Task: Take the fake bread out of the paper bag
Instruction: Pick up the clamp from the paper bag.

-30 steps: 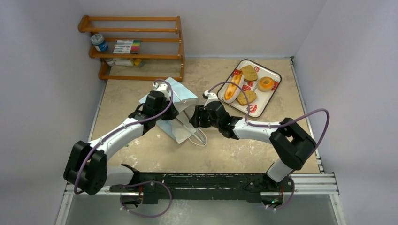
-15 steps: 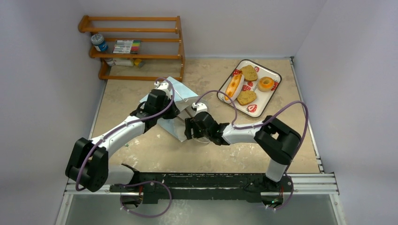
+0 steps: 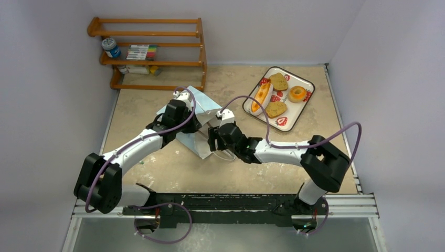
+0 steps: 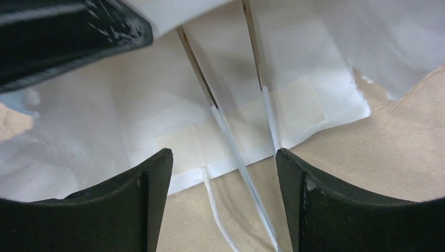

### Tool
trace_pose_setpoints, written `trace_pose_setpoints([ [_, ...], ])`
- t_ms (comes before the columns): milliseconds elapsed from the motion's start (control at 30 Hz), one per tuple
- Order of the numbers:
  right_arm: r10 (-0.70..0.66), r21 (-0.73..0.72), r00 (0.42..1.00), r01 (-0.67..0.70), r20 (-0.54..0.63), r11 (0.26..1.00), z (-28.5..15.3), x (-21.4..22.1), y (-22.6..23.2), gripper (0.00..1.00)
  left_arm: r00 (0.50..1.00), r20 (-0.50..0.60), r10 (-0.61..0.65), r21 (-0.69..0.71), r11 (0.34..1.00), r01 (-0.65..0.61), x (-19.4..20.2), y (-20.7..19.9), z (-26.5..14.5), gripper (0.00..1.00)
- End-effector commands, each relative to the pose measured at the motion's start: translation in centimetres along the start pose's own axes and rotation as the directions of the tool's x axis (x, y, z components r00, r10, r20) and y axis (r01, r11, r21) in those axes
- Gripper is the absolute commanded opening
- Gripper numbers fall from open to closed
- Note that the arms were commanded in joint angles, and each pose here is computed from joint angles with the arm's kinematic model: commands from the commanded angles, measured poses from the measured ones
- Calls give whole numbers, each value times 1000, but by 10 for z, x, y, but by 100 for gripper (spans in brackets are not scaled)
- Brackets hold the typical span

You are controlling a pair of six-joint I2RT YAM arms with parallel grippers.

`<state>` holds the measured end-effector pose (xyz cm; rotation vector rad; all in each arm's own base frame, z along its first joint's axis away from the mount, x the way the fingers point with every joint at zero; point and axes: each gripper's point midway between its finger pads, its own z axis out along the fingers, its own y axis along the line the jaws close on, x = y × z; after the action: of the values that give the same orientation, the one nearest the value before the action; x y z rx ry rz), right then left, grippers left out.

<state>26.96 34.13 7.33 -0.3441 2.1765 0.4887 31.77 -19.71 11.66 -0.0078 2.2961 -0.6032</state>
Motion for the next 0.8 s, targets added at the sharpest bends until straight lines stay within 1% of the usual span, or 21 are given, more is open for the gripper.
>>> trace_pose_setpoints([
  [0, -26, 33, 996, 24, 88, 999, -10, -33, 0, 74, 999, 35, 22, 60, 998, -24, -17, -18, -2, 0],
  [100, -62, 41, 996, 59, 65, 997, -3, -22, -3, 74, 999, 35, 21, 63, 998, -23, -18, -19, -1, 0],
  [300, -83, 39, 996, 81, 41, 996, 9, -3, -6, 74, 999, 34, 22, 69, 997, -24, -19, -20, 0, 0],
  [767, -113, 37, 994, 113, -5, 993, 27, 18, -8, 74, 999, 17, 36, 75, 996, -37, -16, -21, -2, 0],
])
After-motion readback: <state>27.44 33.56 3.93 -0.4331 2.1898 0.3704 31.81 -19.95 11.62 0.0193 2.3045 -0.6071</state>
